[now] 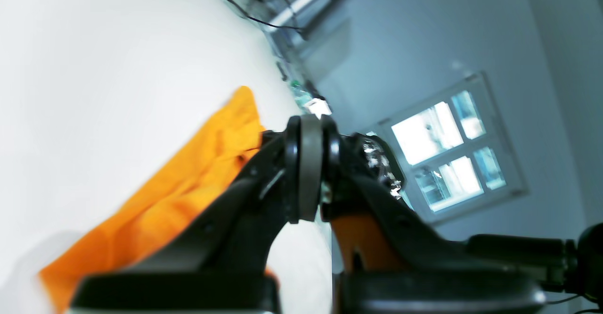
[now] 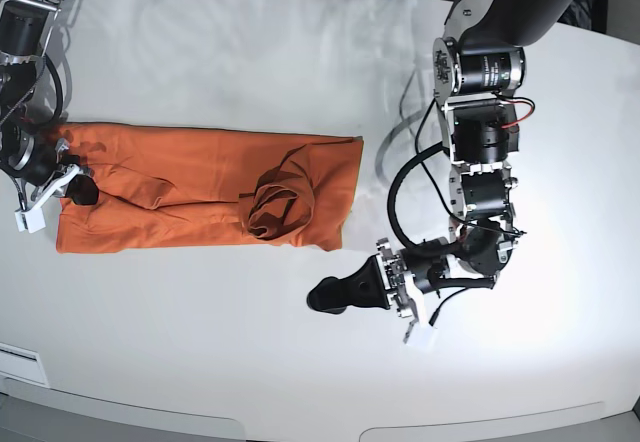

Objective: Fold the T-shirt properly

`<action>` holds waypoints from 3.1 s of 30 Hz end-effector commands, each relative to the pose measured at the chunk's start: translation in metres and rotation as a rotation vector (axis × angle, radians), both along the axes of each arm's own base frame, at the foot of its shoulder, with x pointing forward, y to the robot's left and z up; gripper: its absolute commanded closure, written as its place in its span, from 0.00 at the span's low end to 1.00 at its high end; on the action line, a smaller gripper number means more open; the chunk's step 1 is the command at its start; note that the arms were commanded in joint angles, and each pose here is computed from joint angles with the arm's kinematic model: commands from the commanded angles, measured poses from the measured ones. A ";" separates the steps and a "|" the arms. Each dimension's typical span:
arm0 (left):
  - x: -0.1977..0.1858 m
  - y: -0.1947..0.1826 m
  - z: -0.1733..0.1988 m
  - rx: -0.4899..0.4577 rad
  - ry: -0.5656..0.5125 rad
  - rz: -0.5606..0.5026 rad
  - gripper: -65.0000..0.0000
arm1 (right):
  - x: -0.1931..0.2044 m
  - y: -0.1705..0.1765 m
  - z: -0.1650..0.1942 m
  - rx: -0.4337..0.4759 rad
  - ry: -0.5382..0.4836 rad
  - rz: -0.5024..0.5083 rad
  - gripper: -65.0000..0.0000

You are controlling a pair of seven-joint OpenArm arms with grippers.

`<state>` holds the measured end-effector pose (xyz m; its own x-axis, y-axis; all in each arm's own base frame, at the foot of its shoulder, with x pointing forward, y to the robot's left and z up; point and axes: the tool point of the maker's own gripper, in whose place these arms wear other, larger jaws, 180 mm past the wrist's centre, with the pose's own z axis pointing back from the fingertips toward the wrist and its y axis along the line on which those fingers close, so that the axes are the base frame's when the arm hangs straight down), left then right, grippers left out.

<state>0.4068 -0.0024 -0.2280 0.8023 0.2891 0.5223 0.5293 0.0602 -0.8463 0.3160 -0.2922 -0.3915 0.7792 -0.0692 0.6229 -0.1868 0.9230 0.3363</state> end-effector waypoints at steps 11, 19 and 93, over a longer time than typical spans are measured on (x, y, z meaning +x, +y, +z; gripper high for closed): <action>-0.016 -0.019 -0.017 0.082 0.013 -0.081 1.00 | 0.001 -0.007 0.005 -0.031 0.008 0.011 1.00; -0.051 -0.055 -0.057 0.331 0.009 -0.298 1.00 | 0.000 -0.008 0.005 -0.034 0.012 0.013 1.00; -0.114 -0.021 -0.188 1.089 -0.034 -0.636 1.00 | 0.017 -0.066 0.093 0.014 -0.083 -0.038 0.40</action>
